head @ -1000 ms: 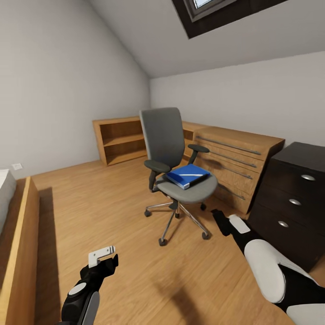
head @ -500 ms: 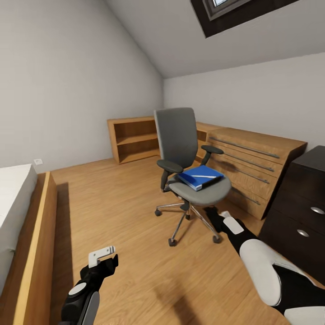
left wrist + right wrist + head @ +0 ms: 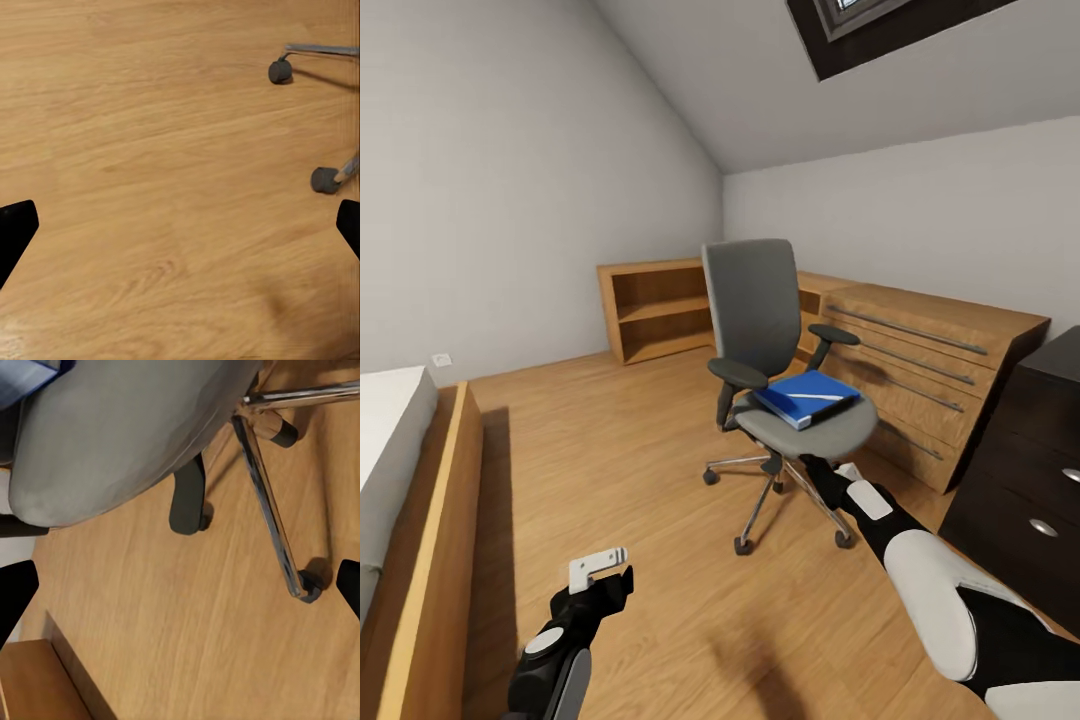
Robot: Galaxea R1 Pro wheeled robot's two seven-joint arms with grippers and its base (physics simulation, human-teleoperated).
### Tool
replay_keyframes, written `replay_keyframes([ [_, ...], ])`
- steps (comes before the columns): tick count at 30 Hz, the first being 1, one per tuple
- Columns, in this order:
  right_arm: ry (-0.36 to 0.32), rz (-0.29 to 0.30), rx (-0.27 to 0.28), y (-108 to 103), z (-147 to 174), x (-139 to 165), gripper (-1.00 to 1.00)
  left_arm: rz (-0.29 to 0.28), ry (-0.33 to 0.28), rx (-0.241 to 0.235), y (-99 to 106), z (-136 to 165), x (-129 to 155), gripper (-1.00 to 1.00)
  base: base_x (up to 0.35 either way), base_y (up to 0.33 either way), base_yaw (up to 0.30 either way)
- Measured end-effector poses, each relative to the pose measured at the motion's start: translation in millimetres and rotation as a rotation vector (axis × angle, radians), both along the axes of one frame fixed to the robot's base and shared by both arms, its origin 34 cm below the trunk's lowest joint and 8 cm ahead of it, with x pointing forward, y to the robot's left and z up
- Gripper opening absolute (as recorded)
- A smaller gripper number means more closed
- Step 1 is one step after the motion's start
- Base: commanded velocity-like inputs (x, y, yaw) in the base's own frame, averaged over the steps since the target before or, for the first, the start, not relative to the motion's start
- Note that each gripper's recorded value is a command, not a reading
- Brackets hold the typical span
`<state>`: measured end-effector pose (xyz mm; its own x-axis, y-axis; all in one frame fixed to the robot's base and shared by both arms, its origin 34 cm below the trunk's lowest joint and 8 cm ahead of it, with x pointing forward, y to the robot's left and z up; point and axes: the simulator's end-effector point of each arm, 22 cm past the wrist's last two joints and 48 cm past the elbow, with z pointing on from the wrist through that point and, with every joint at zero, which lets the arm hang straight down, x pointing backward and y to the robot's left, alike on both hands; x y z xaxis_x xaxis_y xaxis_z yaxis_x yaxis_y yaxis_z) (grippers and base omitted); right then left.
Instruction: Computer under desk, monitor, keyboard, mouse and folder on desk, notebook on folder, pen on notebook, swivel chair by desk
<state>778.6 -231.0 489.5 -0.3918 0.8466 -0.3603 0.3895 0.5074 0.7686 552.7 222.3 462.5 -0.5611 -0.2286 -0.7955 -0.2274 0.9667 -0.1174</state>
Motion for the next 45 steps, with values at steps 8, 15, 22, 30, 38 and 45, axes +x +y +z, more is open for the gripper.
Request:
replay_keyframes([
  [8,-0.002,0.0,-0.001,-0.6,0.4,0.1,1.0,-0.016,0.0,0.0,-7.0,0.2,0.2,1.0,0.209,0.0,0.0],
  [15,0.002,0.002,-0.008,-0.9,-1.2,-0.9,1.0,-0.015,0.0,0.001,-6.8,0.4,0.2,1.0,0.284,0.0,0.0],
  [22,0.0,0.001,-0.005,-0.9,-0.3,-0.3,1.0,-0.016,-0.001,0.001,-7.0,0.4,0.2,1.0,0.281,0.0,0.0],
  [30,0.0,0.001,-0.007,-1.1,-0.4,-0.4,1.0,-0.016,-0.001,0.0,-7.1,0.4,0.3,1.0,0.303,0.0,0.0],
  [38,0.001,0.001,-0.006,-1.0,-0.6,-0.3,1.0,-0.016,-0.001,0.0,-7.0,0.3,0.3,1.0,0.279,0.0,0.0],
  [45,-0.003,-0.002,-0.004,-1.3,0.2,0.6,1.0,-0.016,0.001,-0.001,-6.8,-0.4,0.3,1.0,-0.085,0.0,0.0],
])
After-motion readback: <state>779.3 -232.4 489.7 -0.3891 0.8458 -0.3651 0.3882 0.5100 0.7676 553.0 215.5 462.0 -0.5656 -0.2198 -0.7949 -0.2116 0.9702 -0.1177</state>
